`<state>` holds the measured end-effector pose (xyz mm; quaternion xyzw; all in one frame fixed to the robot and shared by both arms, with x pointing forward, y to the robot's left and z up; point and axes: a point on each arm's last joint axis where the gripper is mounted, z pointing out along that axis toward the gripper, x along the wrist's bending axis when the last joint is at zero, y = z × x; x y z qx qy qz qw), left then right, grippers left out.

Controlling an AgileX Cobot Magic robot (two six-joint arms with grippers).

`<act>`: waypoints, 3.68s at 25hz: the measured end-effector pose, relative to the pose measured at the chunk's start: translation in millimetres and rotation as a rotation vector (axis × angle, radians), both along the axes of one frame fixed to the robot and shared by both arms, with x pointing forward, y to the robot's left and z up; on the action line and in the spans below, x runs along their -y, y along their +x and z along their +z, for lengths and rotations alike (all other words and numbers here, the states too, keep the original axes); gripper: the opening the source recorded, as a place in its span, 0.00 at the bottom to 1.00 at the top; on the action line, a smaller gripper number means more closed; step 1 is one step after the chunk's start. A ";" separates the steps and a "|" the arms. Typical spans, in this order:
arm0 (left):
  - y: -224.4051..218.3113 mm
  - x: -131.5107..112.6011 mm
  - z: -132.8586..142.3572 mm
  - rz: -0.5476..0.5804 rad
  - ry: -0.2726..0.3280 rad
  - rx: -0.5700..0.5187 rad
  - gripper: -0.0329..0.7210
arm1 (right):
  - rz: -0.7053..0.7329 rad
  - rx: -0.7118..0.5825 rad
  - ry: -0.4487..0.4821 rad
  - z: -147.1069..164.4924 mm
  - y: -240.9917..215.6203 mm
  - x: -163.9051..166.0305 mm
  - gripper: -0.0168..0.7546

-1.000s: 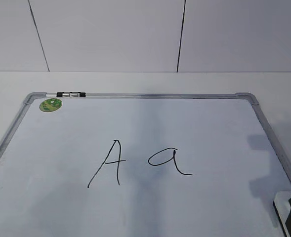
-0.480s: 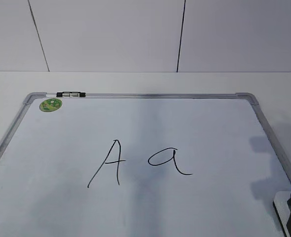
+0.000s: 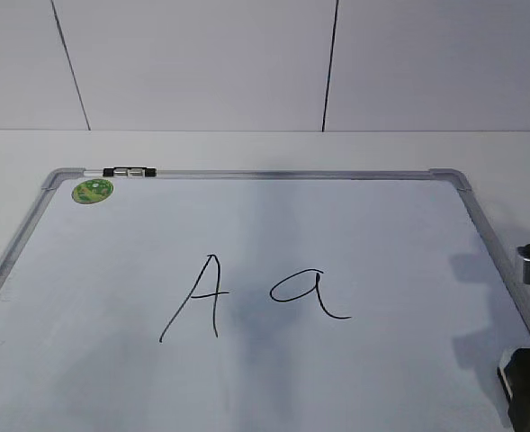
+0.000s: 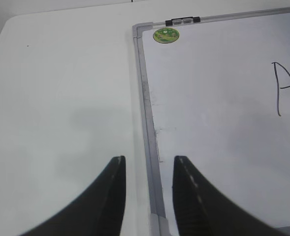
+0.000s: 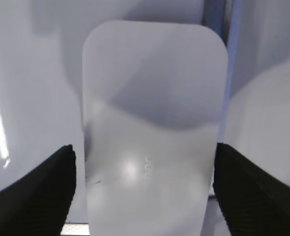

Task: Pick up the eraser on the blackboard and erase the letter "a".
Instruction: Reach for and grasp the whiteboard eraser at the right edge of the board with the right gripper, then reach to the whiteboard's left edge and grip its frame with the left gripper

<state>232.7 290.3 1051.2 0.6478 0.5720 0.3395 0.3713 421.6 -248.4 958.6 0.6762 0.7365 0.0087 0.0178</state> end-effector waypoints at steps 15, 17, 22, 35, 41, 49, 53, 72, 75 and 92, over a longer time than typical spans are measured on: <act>0.0 0.0 0.0 0.000 0.000 0.000 0.38 | 0.014 0.021 -0.011 -3.7 4.8 0.2 0.88; 0.0 0.0 0.0 0.000 0.000 0.000 0.38 | 0.014 0.014 -0.014 -3.7 4.2 0.4 0.87; 0.0 0.0 0.0 0.000 0.000 0.000 0.38 | 0.016 0.009 -0.018 -3.7 3.7 0.8 0.85; 0.0 0.0 0.0 0.000 0.000 0.000 0.38 | 0.016 0.014 -0.018 -3.7 4.2 0.8 0.83; 0.0 0.0 0.0 0.000 0.000 0.000 0.38 | 0.017 0.018 -0.018 -3.7 4.5 0.8 0.83; 0.0 0.0 0.0 0.000 0.000 0.000 0.38 | 0.017 0.025 -0.016 -3.6 5.2 0.6 0.83; 0.0 0.0 0.0 0.000 0.000 0.000 0.38 | 0.017 0.020 -0.018 -4.7 5.4 0.5 0.83; 0.0 0.1 0.0 -0.001 -0.001 0.000 0.38 | 0.015 0.000 -0.021 -9.5 7.1 -0.1 0.76; 0.0 0.1 0.0 -0.001 -0.001 0.000 0.38 | 0.015 0.000 -0.021 -9.5 7.1 -0.1 0.75; 0.0 0.1 0.0 -0.001 -0.001 0.000 0.38 | 0.013 0.000 -0.021 -9.5 7.1 -0.1 0.75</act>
